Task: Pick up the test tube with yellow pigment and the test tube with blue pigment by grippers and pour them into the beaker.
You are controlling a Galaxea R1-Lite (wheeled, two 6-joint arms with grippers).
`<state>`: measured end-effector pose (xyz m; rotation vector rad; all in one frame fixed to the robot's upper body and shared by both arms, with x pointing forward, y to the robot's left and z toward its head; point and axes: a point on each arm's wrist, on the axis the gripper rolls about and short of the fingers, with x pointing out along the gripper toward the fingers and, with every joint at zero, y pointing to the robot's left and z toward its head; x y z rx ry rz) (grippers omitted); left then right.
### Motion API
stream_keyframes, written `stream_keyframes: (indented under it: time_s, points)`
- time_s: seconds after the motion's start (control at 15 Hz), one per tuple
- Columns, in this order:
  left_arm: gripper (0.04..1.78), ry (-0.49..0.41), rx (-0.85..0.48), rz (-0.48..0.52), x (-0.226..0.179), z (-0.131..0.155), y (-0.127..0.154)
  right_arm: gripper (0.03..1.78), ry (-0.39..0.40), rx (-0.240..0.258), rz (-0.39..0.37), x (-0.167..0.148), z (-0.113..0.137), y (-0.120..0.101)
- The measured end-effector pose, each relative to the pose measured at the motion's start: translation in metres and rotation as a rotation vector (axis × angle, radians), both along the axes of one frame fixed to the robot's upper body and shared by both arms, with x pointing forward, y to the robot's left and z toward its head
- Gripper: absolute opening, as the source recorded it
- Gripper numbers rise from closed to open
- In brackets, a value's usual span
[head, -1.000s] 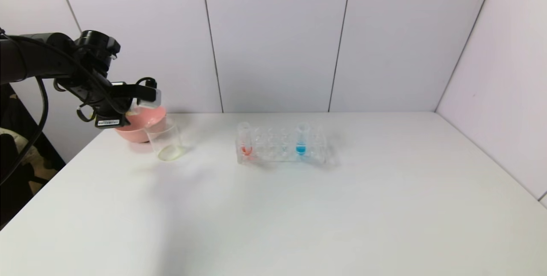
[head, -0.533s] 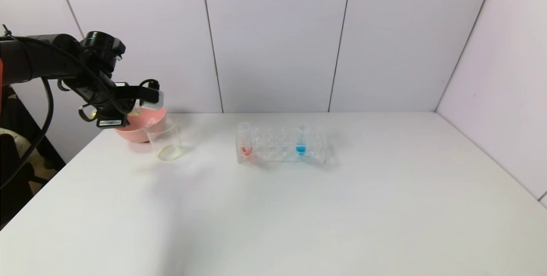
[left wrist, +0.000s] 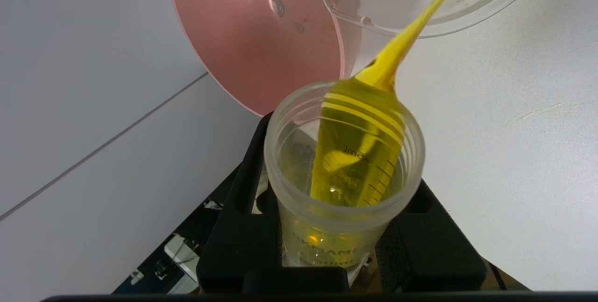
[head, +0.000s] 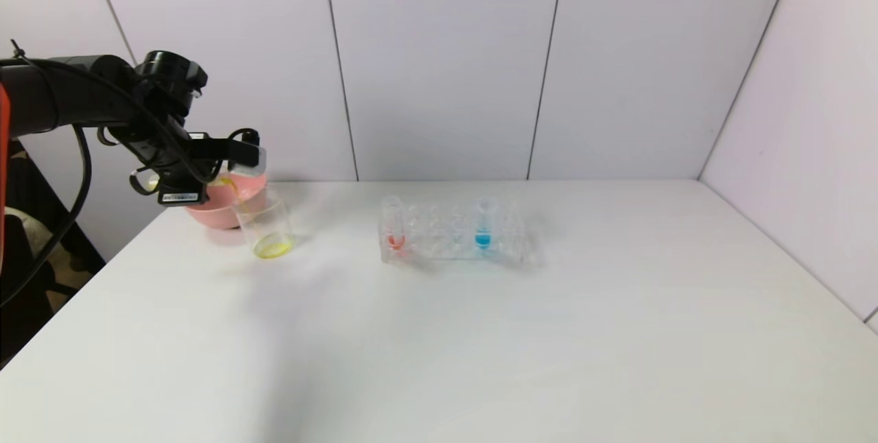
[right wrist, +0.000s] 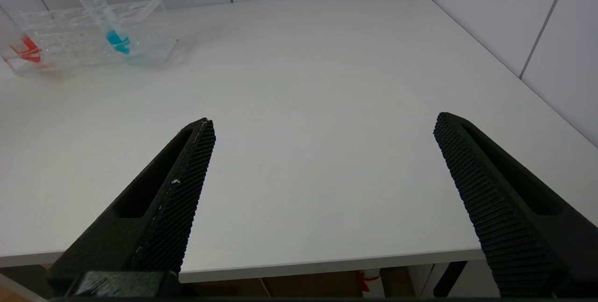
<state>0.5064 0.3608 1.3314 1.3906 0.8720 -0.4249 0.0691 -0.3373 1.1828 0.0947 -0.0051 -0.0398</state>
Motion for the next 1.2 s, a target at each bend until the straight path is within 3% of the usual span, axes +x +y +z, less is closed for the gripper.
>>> stream_keyframes:
  time_s: [1.2]
  points:
    - [0.54,-0.004,0.021,0.003,0.0006,0.0006,-0.0095,1.71,0.0,0.0,0.0,0.0,0.0,0.0]
